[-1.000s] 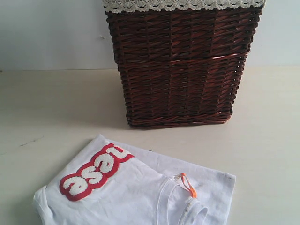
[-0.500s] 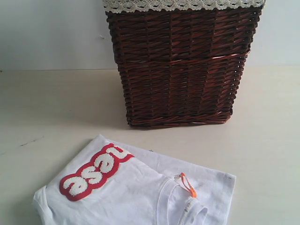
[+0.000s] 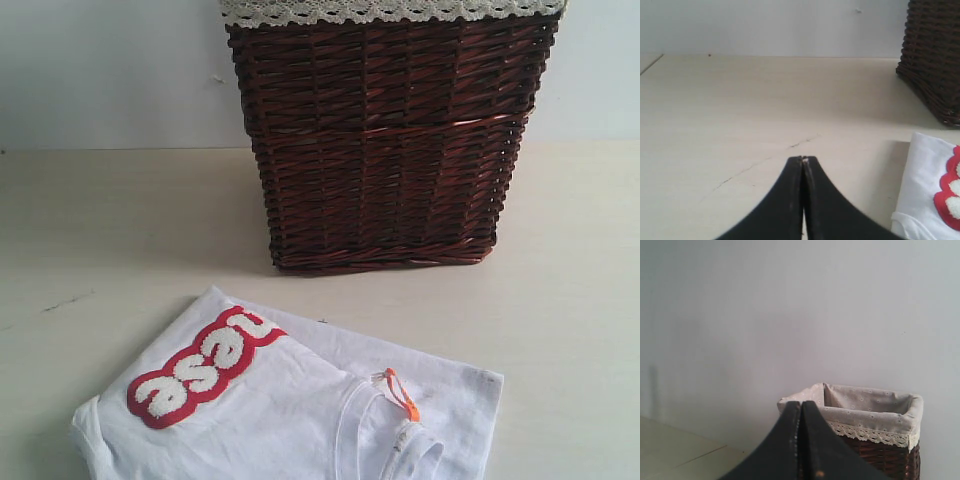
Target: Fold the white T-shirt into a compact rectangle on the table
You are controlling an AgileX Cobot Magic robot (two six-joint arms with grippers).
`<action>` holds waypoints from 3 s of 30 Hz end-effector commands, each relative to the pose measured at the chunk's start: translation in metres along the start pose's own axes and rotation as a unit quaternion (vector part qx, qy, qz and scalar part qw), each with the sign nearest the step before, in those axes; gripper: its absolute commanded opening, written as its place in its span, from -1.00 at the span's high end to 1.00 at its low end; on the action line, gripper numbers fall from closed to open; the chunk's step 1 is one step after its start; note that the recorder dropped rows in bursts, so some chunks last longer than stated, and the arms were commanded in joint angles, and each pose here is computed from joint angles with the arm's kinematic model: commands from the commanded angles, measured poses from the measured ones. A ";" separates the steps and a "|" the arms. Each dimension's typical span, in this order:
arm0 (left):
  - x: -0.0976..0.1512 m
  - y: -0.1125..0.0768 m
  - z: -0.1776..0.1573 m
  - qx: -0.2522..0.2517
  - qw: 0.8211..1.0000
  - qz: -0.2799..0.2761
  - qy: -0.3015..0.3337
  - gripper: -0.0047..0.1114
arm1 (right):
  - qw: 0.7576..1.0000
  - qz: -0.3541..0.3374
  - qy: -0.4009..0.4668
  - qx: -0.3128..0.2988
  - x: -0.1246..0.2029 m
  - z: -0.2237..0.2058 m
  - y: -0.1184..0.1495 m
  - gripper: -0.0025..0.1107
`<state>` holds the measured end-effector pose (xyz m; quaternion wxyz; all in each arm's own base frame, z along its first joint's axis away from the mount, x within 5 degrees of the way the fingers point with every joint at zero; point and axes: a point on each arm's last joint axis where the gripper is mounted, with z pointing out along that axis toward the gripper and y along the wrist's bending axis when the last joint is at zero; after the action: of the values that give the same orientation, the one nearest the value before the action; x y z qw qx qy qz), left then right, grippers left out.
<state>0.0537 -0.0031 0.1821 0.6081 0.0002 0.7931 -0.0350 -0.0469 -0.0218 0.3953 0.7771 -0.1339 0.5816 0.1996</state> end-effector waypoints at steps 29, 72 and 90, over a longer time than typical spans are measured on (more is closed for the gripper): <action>0.001 0.001 0.000 -0.013 1.000 -0.010 0.002 0.92 | 1.000 -0.015 -0.021 0.008 -0.002 0.000 -0.001 0.96; 0.001 0.001 0.000 -0.013 1.000 -0.010 0.001 0.92 | 0.741 0.247 0.621 0.074 0.291 0.162 0.009 -0.02; 0.001 0.001 0.000 -0.013 1.000 -0.010 0.001 0.92 | 0.717 0.286 0.635 0.036 0.342 0.193 0.017 -0.19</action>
<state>0.0534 -0.0016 0.1807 0.6024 -0.0110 0.7977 -0.0262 0.1881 0.1243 0.1225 0.1368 -0.0148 0.9612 0.2392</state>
